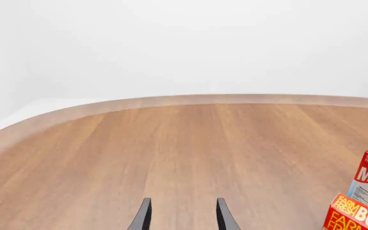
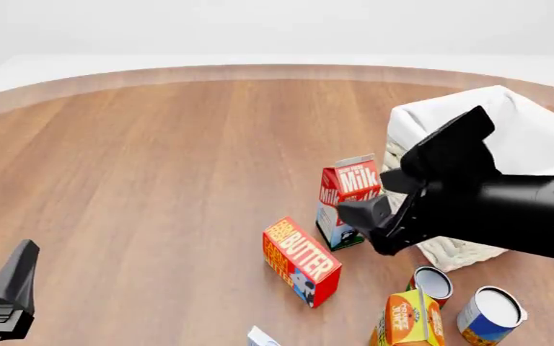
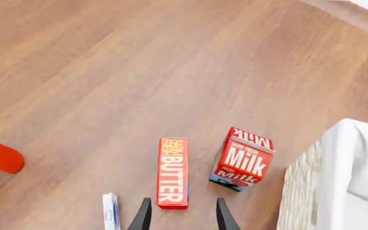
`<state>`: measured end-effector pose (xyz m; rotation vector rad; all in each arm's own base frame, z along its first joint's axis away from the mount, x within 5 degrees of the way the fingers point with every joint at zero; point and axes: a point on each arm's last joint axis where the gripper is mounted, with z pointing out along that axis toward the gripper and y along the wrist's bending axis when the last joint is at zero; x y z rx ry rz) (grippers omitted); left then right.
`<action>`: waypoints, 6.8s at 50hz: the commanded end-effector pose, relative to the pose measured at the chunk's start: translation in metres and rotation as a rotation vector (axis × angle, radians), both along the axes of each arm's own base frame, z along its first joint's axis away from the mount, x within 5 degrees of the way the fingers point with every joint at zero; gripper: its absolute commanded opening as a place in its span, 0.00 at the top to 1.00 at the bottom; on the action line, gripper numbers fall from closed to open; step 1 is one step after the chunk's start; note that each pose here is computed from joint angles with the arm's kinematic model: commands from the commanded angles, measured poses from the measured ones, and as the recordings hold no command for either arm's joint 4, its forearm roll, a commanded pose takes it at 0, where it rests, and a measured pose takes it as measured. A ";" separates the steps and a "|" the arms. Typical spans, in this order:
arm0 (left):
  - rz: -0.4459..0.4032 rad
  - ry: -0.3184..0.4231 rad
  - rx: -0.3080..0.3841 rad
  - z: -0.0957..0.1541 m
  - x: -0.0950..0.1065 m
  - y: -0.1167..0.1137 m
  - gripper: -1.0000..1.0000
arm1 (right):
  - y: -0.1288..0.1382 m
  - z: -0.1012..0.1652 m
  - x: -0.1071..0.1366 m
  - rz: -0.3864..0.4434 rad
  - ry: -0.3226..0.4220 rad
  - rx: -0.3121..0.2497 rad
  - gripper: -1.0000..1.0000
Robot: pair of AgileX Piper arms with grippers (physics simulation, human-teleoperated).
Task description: Pick up the cream cheese box and the butter, and put them in the basket.
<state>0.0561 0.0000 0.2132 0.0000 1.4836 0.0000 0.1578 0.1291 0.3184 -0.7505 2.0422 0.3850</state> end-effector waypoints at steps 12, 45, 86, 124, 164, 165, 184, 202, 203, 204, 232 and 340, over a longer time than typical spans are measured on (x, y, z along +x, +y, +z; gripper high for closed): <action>0.000 0.000 0.000 0.000 0.000 0.000 0.00 | 0.016 -0.027 0.031 -0.029 0.083 -0.067 0.00; 0.000 0.000 0.000 0.000 0.000 0.000 0.00 | 0.038 -0.056 0.050 -0.026 0.154 -0.096 0.00; 0.000 0.000 0.000 0.000 0.000 0.000 0.00 | 0.056 -0.095 0.060 -0.011 0.212 -0.131 0.00; 0.000 0.000 0.000 0.000 0.000 0.000 0.00 | 0.064 -0.156 0.052 -0.029 0.304 -0.136 0.00; 0.000 0.000 0.000 0.000 0.000 0.000 0.00 | 0.064 -0.156 0.047 -0.021 0.296 -0.127 1.00; 0.000 0.000 0.000 0.000 0.000 0.000 0.00 | 0.064 -0.155 0.046 -0.019 0.295 -0.127 1.00; 0.000 0.000 0.000 0.000 0.000 0.000 0.00 | 0.051 -0.085 0.028 0.056 0.171 -0.108 1.00; 0.000 0.000 0.000 0.000 0.000 0.000 0.00 | 0.035 -0.033 0.007 0.091 0.074 -0.056 1.00; 0.000 0.000 0.000 0.000 0.000 0.000 0.00 | 0.034 -0.031 0.006 0.092 0.070 -0.052 1.00; 0.000 0.000 0.000 0.000 0.000 0.000 0.00 | 0.033 -0.026 0.005 0.090 0.062 -0.045 1.00; 0.000 0.000 0.000 0.000 0.000 0.000 0.00 | 0.001 0.083 -0.011 0.070 -0.157 0.060 1.00; 0.000 0.000 0.000 0.000 0.000 0.000 0.00 | -0.107 0.121 -0.007 -0.682 0.056 0.234 1.00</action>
